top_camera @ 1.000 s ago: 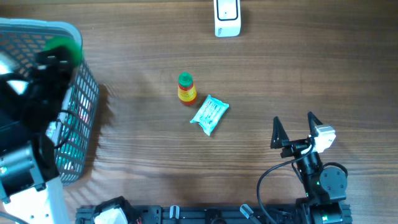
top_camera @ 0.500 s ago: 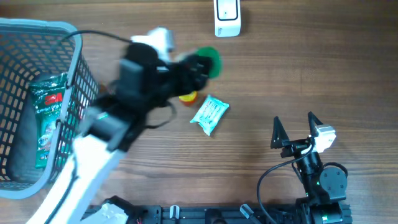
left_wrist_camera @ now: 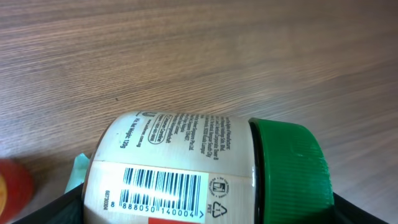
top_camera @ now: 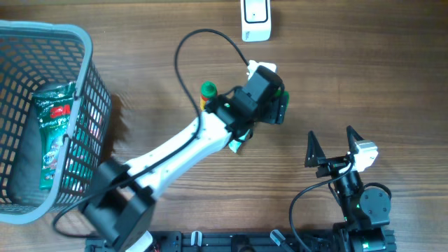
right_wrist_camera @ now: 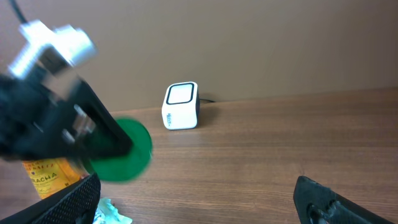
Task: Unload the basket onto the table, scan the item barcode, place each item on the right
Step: 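Carry the jar out and set it right of the wipes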
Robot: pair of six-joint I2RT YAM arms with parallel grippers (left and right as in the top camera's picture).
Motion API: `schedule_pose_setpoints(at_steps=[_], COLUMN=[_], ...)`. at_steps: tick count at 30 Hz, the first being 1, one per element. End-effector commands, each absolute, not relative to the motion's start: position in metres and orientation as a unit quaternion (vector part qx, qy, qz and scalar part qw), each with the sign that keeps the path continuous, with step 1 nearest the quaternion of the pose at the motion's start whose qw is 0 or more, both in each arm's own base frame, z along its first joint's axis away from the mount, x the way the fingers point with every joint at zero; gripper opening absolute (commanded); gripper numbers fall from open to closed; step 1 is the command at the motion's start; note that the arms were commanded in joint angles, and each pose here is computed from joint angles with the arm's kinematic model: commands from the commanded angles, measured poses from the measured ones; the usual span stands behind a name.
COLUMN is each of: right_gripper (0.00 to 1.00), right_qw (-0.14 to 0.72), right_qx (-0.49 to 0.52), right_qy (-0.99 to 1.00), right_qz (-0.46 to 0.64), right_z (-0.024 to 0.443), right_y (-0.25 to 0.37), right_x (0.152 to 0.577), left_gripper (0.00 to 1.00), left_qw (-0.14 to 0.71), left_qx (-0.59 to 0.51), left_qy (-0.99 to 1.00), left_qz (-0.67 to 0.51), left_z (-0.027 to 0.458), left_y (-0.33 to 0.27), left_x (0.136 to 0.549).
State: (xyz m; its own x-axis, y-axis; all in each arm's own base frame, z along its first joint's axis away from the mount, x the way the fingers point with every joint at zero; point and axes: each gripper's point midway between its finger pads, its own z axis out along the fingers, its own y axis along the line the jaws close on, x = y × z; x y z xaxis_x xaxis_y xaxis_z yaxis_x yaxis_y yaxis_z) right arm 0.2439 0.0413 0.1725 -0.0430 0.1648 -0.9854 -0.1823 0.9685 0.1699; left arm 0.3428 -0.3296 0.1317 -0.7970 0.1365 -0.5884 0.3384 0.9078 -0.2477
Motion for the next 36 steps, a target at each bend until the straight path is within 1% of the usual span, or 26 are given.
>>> schedule_pose_setpoints(at_steps=[1, 4, 6, 7, 11, 18, 19, 20, 21, 22, 26, 30, 31, 32, 36], right_gripper=[1.00, 1.00, 1.00, 0.99, 1.00, 1.00, 1.00, 1.00, 1.00, 1.00, 1.00, 1.00, 1.00, 1.00, 1.00], right_qw=[0.694, 0.694, 0.694, 0.694, 0.695, 0.694, 0.694, 0.694, 0.694, 0.694, 0.694, 0.694, 0.694, 0.694, 0.694], right_qx=[-0.007, -0.007, -0.007, -0.007, -0.007, -0.007, -0.007, -0.007, -0.007, -0.007, -0.007, -0.007, -0.007, -0.007, -0.007], right_qy=[0.710, 0.710, 0.710, 0.710, 0.710, 0.710, 0.710, 0.710, 0.710, 0.710, 0.710, 0.710, 0.710, 0.710, 0.710], right_qz=[0.118, 0.118, 0.118, 0.118, 0.118, 0.118, 0.118, 0.118, 0.118, 0.118, 0.118, 0.118, 0.118, 0.118, 0.118], right_z=[0.173, 0.173, 0.173, 0.173, 0.173, 0.173, 0.173, 0.173, 0.173, 0.173, 0.173, 0.173, 0.173, 0.173, 0.173], right_y=[0.040, 0.040, 0.040, 0.040, 0.040, 0.040, 0.040, 0.040, 0.040, 0.040, 0.040, 0.040, 0.040, 0.040, 0.040], right_x=[0.244, 0.244, 0.244, 0.244, 0.244, 0.244, 0.244, 0.244, 0.244, 0.244, 0.244, 0.244, 0.244, 0.244, 0.244], left_gripper=[0.65, 0.67, 0.72, 0.72, 0.72, 0.73, 0.75, 0.79, 0.95, 1.00, 1.00, 1.00, 1.00, 1.00, 1.00], left_qw=[0.305, 0.303, 0.304, 0.307, 0.306, 0.281, 0.278, 0.276, 0.276, 0.277, 0.294, 0.320, 0.327, 0.341, 0.373], left_qx=[0.161, 0.188, 0.188, 0.198, 0.206, 0.210, 0.211, 0.212, 0.212, 0.212, 0.209, 0.195, 0.193, 0.190, 0.183], left_qy=[0.931, 0.929, 0.929, 0.926, 0.925, 0.933, 0.934, 0.935, 0.934, 0.934, 0.929, 0.921, 0.918, 0.912, 0.898], left_qz=[-0.119, -0.099, -0.100, -0.099, -0.095, -0.078, -0.076, -0.075, -0.075, -0.076, -0.088, -0.109, -0.113, -0.123, -0.145], left_z=[0.104, 0.084, 0.072, 0.065, 0.049, 0.034, 0.033, 0.032, 0.033, 0.035, 0.057, 0.092, 0.103, 0.126, 0.174], left_y=[-0.330, -0.334, -0.338, -0.342, -0.346, -0.338, -0.338, -0.337, -0.337, -0.338, -0.339, -0.340, -0.340, -0.337, -0.330], left_x=[0.354, 0.358, 0.362, 0.365, 0.369, 0.362, 0.360, 0.359, 0.359, 0.359, 0.361, 0.362, 0.361, 0.359, 0.352])
